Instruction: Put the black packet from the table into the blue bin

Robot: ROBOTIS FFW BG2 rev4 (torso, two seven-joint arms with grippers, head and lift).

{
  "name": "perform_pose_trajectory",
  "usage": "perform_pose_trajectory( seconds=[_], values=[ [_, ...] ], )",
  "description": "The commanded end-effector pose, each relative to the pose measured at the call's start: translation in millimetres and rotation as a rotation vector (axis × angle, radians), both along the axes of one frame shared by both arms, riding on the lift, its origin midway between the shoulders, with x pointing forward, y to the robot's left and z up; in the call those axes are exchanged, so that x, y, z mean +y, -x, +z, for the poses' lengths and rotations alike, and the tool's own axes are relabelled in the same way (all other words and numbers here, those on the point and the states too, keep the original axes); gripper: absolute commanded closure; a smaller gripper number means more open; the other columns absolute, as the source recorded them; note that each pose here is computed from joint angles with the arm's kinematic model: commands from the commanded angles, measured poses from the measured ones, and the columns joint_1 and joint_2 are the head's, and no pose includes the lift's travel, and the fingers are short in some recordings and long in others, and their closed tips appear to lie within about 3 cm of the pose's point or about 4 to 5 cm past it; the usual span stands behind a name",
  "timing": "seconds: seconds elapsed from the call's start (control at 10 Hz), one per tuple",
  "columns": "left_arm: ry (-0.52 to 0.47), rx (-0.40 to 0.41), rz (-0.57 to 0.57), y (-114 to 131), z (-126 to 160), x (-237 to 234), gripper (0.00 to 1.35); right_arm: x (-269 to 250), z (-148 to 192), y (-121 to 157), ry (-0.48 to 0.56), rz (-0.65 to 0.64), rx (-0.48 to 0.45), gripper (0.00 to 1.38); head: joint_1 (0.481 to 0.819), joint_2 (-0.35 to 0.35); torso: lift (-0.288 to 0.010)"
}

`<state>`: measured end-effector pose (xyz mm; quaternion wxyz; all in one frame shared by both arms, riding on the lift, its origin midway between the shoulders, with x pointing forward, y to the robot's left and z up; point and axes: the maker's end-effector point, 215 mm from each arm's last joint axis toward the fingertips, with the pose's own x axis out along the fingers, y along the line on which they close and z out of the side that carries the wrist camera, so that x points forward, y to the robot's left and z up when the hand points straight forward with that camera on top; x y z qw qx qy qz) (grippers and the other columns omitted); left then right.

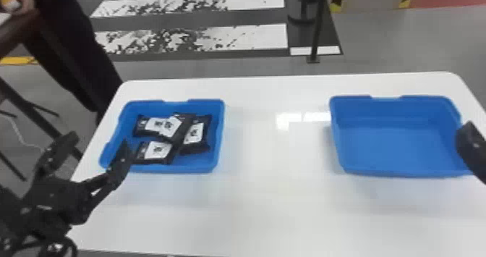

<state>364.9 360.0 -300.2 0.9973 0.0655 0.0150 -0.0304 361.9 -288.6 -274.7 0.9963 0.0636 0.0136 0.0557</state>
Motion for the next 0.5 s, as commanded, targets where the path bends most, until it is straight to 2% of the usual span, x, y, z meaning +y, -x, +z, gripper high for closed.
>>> perform_pose_trajectory(
  seconds=[0.0, 0.1, 0.4],
  values=[
    [0.004, -0.076, 0.006, 16, 19, -3, 0.13, -1, 2, 2, 0.001, -0.003, 0.000, 0.51, 0.695, 0.113, -0.110],
    [0.019, -0.112, 0.024, 24, 33, -9, 0.13, -1, 1, 4, 0.002, -0.002, 0.005, 0.51, 0.695, 0.114, -0.110],
    [0.064, -0.127, 0.042, 28, 37, -13, 0.13, 0, 0, 5, 0.005, -0.001, 0.008, 0.51, 0.695, 0.104, -0.110]
  ],
)
